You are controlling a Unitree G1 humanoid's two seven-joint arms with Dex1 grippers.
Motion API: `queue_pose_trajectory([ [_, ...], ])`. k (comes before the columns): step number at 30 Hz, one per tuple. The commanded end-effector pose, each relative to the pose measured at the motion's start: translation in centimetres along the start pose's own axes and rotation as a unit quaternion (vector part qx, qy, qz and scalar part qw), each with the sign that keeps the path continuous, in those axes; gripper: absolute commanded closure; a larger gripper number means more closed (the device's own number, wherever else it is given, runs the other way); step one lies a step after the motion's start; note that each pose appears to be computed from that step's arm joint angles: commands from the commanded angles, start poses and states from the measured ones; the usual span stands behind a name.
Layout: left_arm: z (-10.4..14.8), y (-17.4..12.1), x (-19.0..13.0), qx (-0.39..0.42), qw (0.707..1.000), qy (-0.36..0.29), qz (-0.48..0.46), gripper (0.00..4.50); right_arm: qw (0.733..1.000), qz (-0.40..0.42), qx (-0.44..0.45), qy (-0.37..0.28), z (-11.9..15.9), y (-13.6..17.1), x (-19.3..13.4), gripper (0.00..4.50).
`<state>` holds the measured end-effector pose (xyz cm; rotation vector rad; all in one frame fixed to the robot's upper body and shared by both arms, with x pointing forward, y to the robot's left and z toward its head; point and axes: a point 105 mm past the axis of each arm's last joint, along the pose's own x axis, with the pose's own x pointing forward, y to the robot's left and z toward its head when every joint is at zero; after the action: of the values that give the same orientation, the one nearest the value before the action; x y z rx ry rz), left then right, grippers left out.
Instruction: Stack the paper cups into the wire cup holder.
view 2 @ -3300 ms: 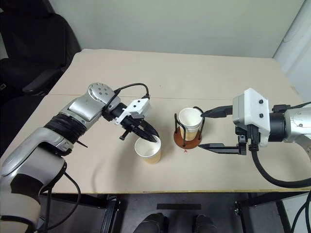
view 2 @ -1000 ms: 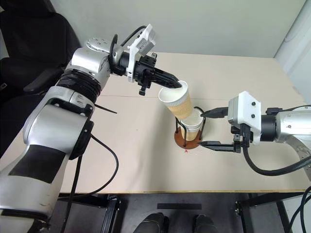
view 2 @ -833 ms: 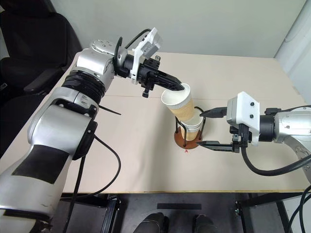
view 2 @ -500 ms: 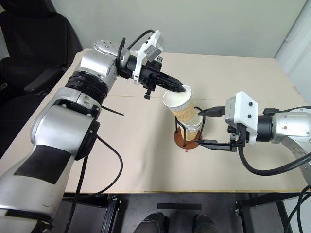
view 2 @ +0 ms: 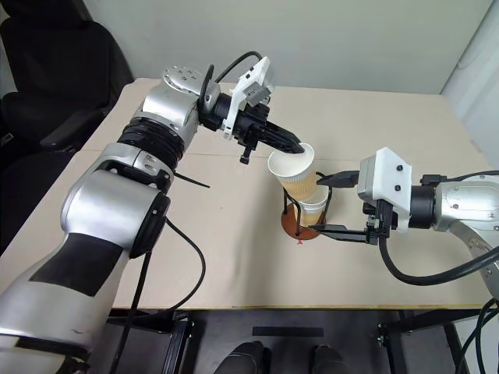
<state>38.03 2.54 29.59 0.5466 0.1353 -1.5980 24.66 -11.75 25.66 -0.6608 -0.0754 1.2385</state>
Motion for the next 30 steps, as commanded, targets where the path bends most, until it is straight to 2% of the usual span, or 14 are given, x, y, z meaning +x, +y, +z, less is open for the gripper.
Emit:
queue_pose_trajectory([
  [1, 0.2, -0.4, 0.4, 0.009, 1.000, 0.003, -0.018, 4.44, 1.000, -0.006, -0.021, -0.005, 0.8, -0.2, -0.1, 0.72],
  [17, 3.5, -0.1, -0.5, 0.003, 0.997, -0.071, -0.009, 4.44, 1.000, -0.008, -0.023, -0.003, 1.1, -0.4, 0.1, 0.72],
  [30, 1.9, -0.2, 0.9, 0.002, 0.999, -0.043, -0.017, 4.44, 1.000, -0.013, -0.015, 0.019, 0.3, -0.4, -1.0, 0.72],
])
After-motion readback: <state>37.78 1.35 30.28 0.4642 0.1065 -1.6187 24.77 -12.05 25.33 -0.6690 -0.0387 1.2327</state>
